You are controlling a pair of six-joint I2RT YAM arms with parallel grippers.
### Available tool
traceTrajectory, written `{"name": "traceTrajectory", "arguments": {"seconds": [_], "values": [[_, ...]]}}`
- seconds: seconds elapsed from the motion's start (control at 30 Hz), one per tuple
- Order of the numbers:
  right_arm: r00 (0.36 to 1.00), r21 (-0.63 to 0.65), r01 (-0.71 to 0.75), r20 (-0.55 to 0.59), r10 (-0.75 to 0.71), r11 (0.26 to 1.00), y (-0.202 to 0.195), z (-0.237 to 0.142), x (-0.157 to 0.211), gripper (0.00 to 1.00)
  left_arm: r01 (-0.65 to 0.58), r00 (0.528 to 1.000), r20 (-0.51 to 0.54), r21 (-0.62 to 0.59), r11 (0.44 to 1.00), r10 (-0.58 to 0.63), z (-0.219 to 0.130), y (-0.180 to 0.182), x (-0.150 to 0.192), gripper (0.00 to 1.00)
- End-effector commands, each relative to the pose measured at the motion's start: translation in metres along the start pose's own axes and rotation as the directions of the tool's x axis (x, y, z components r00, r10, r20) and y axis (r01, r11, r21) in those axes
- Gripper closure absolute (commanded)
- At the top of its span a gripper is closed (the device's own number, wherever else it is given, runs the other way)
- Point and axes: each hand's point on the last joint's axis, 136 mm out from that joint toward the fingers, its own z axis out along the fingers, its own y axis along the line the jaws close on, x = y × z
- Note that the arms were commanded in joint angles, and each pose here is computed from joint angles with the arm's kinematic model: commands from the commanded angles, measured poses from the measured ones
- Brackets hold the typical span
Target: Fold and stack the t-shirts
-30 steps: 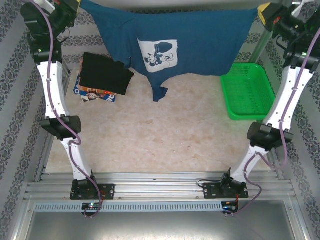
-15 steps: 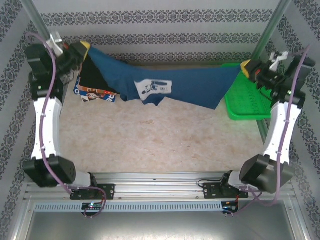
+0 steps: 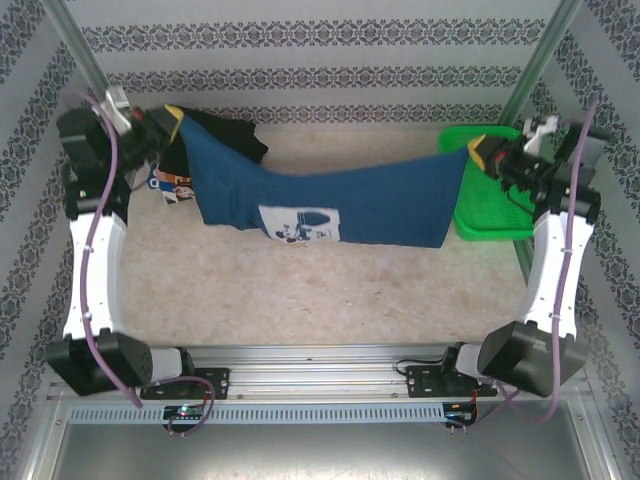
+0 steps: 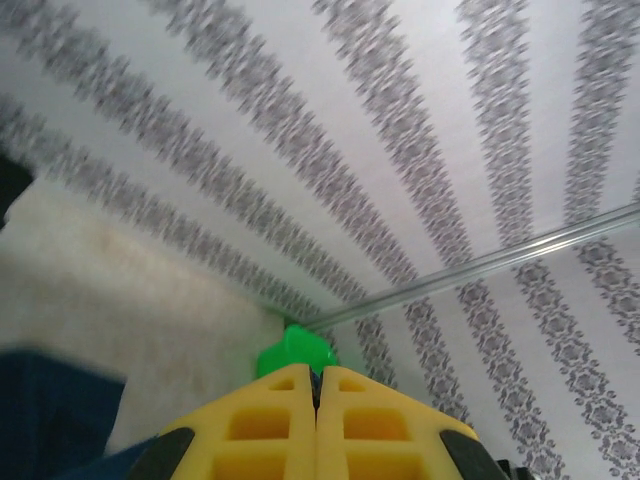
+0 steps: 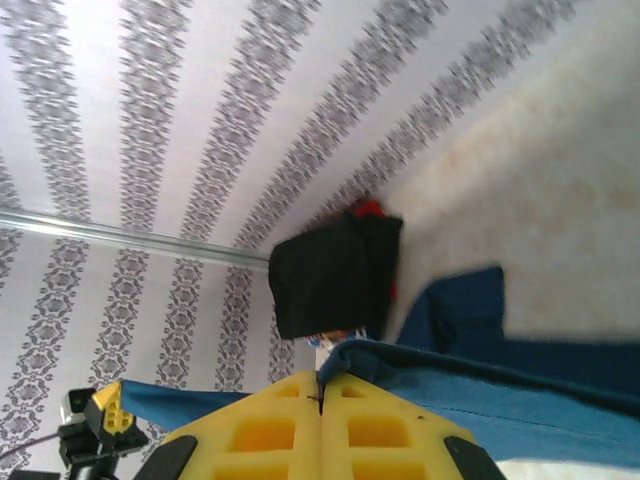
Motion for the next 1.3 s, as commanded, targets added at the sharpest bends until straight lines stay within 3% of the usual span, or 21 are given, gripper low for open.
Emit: {"name": "traceTrajectory", "arguments": {"seconds": [0.0, 0.37, 0.47, 0.57, 0.67, 0.83, 0.97, 1.1, 1.2, 1.27], "values": [[0.989, -0.109, 0.139, 0.069, -0.132, 0.984, 0.060, 0.002, -0.034, 1.00, -0.128, 0.989, 0.095, 0.134, 0.983, 0.116, 0.018, -0.055, -0.043, 1.00], [0.951, -0.346, 0.299, 0.185, -0.248, 0.889, 0.159, 0.034, -0.124, 1.00, -0.115, 0.986, 0.159, 0.371, 0.922, 0.058, 0.111, -0.120, -0.115, 1.00], [0.930, -0.412, 0.356, 0.240, -0.277, 0.839, 0.193, 0.027, -0.143, 1.00, -0.069, 0.969, 0.242, 0.479, 0.875, -0.056, 0.110, -0.124, -0.143, 1.00], [0.906, -0.485, 0.401, 0.339, -0.256, 0.777, 0.215, 0.007, -0.162, 1.00, -0.144, 0.942, 0.336, 0.435, 0.889, -0.012, 0.097, -0.125, -0.158, 1.00], [0.895, -0.581, 0.405, 0.409, -0.177, 0.706, 0.222, -0.023, -0.181, 1.00, -0.177, 0.915, 0.403, 0.477, 0.861, -0.035, 0.071, -0.135, -0.179, 1.00], [0.888, -0.542, 0.437, 0.388, -0.247, 0.717, 0.222, -0.041, -0.174, 1.00, -0.239, 0.905, 0.425, 0.492, 0.837, 0.009, 0.032, -0.147, -0.195, 1.00], [0.915, -0.507, 0.401, 0.259, -0.309, 0.763, 0.206, -0.035, -0.159, 1.00, -0.282, 0.918, 0.387, 0.475, 0.833, 0.090, 0.019, -0.155, -0.185, 1.00], [0.949, -0.455, 0.302, 0.060, -0.309, 0.838, 0.168, -0.009, -0.140, 1.00, -0.273, 0.952, 0.251, 0.448, 0.851, 0.174, 0.025, -0.145, -0.155, 1.00], [0.991, -0.334, 0.132, 0.012, -0.136, 0.933, 0.091, 0.005, -0.136, 1.00, -0.222, 0.965, 0.209, 0.319, 0.921, 0.160, 0.026, -0.085, -0.126, 1.00], [0.996, -0.124, 0.085, -0.006, -0.087, 0.989, 0.029, 0.013, -0.105, 1.00, -0.170, 0.978, 0.158, 0.214, 0.962, 0.138, 0.019, -0.034, -0.095, 1.00]]}}
